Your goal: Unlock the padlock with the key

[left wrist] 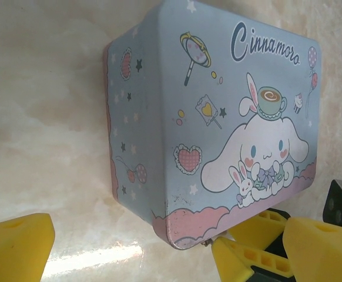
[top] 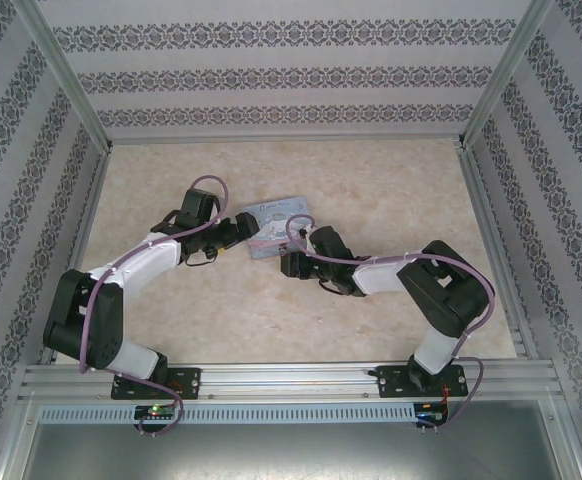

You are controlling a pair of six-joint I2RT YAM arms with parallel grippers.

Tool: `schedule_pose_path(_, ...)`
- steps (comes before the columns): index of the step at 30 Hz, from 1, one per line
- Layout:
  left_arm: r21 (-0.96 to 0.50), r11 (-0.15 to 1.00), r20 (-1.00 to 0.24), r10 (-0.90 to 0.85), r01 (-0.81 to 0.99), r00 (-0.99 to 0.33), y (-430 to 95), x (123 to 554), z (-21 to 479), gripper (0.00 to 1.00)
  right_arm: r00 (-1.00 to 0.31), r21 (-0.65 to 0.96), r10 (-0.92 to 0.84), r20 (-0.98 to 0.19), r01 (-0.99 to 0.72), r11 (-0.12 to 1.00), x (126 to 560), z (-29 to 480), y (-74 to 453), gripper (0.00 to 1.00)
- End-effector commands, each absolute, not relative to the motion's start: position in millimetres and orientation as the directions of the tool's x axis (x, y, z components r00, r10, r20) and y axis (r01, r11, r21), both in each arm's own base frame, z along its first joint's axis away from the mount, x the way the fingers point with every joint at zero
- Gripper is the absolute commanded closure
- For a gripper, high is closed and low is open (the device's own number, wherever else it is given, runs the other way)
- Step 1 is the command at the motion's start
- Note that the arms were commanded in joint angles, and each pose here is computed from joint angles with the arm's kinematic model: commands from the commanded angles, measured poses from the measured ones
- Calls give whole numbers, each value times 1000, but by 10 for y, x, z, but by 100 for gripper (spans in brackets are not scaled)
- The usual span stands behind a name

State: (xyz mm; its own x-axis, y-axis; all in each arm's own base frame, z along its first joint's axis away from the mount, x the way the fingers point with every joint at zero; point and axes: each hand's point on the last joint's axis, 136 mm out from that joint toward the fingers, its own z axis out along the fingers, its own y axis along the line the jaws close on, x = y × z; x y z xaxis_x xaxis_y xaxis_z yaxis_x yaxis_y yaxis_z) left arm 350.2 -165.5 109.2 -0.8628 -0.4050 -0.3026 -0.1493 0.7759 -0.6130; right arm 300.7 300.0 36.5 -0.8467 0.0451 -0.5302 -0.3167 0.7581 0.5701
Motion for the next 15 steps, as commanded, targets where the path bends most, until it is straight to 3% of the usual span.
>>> schedule_pose_path(1,-616,774,-297,-398,-144,-868,-1628,3509,1087,0,-845,565,10,-535,-349,748,3000,364,3109,51)
schedule_pose_path(15,-636,758,-288,-409,-146,-866,-1636,3544,1089,0,-864,542,-1,-504,-317,779,2934,160,3084,63)
